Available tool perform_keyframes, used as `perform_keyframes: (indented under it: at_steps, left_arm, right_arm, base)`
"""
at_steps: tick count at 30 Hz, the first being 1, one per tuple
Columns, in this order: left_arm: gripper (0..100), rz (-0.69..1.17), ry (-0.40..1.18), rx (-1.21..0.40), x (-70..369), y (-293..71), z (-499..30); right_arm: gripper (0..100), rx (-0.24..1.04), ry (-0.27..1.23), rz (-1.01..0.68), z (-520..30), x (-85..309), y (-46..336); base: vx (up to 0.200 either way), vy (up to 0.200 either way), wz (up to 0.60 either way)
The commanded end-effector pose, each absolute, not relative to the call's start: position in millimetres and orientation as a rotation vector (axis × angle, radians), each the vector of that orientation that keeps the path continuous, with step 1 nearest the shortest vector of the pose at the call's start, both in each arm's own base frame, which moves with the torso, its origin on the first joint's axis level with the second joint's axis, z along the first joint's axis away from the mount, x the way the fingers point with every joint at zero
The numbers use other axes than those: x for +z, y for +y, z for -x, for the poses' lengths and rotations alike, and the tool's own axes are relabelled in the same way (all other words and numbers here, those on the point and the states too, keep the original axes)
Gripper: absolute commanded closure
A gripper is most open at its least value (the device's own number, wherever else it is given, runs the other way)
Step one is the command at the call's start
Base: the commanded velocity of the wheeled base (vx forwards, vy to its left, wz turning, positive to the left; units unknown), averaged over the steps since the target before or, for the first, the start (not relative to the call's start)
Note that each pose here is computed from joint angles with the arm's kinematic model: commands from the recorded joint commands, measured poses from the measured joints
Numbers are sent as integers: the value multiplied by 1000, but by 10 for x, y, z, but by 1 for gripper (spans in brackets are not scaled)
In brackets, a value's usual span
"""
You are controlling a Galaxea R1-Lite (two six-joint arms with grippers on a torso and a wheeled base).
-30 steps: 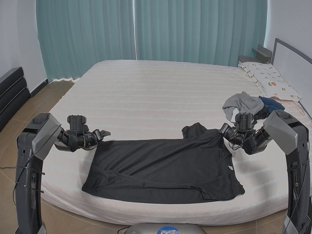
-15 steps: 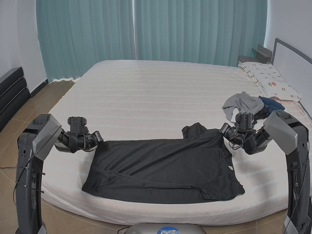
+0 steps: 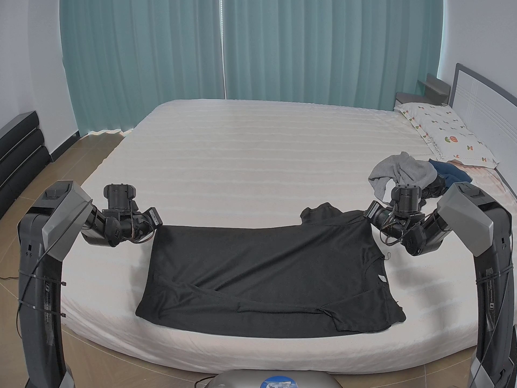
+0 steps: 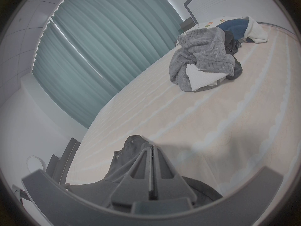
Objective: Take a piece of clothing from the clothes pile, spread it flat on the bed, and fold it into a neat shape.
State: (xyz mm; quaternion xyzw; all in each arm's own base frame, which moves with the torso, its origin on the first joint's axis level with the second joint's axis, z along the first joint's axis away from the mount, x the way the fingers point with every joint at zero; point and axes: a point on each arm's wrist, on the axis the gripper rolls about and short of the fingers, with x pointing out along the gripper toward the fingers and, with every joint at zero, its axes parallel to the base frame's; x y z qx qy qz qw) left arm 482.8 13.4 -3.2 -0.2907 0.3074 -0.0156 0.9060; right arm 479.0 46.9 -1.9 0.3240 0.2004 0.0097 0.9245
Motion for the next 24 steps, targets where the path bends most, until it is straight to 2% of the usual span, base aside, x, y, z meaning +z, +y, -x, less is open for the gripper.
perform_keyframes:
  at_steps: [1,7,18,24]
  left_arm:
    - [100,600,614,-32,67,153,-4795]
    - [100,598,587,-37,72,158,-4733]
    - [100,603,555,-39,240,195,-4630]
    - [100,603,550,-30,280,242,-4590]
  right_arm:
    - [100,30,385,-665,-4802,1,472]
    - [100,39,373,-644,-4799,-100,500]
    - [100,59,337,-646,-4750,-48,454]
    - [100,145,330,-659,-4601,69,390]
  base:
    - [0,0,0]
    - [0,0,0]
    - [0,0,0]
    - [0,0,0]
